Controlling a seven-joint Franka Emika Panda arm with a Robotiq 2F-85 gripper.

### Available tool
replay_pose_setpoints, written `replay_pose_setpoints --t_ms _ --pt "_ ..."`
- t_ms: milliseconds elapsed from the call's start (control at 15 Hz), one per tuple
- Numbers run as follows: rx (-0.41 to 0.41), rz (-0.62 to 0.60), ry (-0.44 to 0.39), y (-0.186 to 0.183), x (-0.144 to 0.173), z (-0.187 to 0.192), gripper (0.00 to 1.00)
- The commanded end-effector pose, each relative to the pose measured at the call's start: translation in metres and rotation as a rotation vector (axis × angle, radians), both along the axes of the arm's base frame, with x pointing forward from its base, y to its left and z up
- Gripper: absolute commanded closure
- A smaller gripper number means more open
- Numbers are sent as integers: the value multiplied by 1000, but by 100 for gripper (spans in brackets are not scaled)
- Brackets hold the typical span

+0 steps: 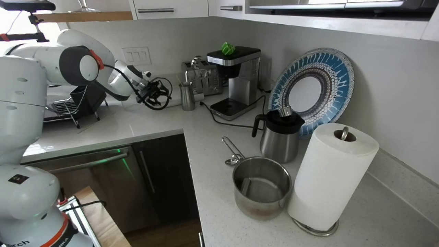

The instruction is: Put the white paper on the left in the silver cup

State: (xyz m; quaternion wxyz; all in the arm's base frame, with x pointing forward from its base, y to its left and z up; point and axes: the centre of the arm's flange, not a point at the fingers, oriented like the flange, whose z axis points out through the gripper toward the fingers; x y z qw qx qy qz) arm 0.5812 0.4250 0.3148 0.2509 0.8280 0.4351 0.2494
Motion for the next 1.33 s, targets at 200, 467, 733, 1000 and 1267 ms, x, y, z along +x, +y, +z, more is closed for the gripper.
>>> replay_pose_setpoints --t_ms 200,467,733,1000,1267 --pt "-83 39 -59 -5 7 1 78" --pt "-148 29 -122 -12 8 24 100" --pt "-171 -7 -171 -14 5 56 100" --pt "-134 -56 -195 -13 -5 96 99" --pt "-51 -70 -208 -15 -14 134 99"
